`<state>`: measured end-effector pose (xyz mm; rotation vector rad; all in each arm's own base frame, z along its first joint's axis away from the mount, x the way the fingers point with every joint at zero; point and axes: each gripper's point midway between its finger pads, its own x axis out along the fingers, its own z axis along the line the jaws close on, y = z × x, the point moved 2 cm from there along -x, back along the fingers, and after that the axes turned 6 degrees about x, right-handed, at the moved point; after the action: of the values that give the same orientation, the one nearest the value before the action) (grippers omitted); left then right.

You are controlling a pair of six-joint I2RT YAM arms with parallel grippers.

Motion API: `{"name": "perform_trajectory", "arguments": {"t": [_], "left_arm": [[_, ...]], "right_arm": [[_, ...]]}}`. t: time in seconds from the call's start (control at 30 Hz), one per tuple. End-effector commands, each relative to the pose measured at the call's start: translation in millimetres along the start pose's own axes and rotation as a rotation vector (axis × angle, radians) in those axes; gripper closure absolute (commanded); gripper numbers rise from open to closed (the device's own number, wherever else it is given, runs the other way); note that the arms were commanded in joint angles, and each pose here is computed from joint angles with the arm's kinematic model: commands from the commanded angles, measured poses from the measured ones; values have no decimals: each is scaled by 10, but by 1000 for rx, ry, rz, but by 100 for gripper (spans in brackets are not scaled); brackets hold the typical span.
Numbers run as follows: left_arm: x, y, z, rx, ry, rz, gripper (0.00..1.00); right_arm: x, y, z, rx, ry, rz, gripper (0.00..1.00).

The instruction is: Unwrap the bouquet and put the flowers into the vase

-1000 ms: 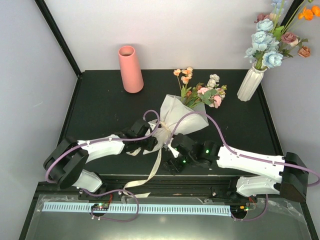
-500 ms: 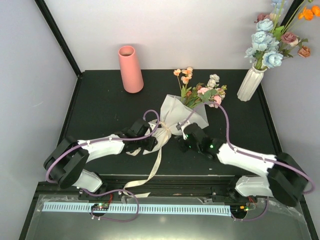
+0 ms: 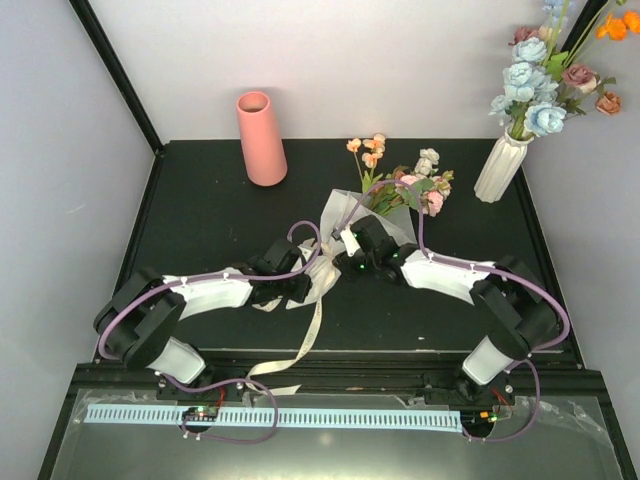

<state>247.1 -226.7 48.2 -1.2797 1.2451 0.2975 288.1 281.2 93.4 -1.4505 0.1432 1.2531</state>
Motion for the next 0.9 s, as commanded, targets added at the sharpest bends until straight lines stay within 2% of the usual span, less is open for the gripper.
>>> {"name": "perform_trajectory", "arguments": {"t": [0.0,0.2,0.47,0.6,0.77,0.87], "left_arm": [[87,268,136,-16,-59,109,82],[114,286,153,-19,-68,120,83],[119,294,154,-19,-69,126,83],[114,288,145,-16,-63,125,83],[113,288,137,-15,-59,126,83],[113,283,136,-14,-59,127,83]], "right_arm": [[64,-52,10,-31,-38,9,66],[142,-30,-94,-18,-30,35,74],[164,-47,107,-26,-159,85,75],[219,-58,37,-39,-92,98,76],[255,-59,-111,-41,5,111,89],[252,-32,-80,-44,-13,122,91]]}}
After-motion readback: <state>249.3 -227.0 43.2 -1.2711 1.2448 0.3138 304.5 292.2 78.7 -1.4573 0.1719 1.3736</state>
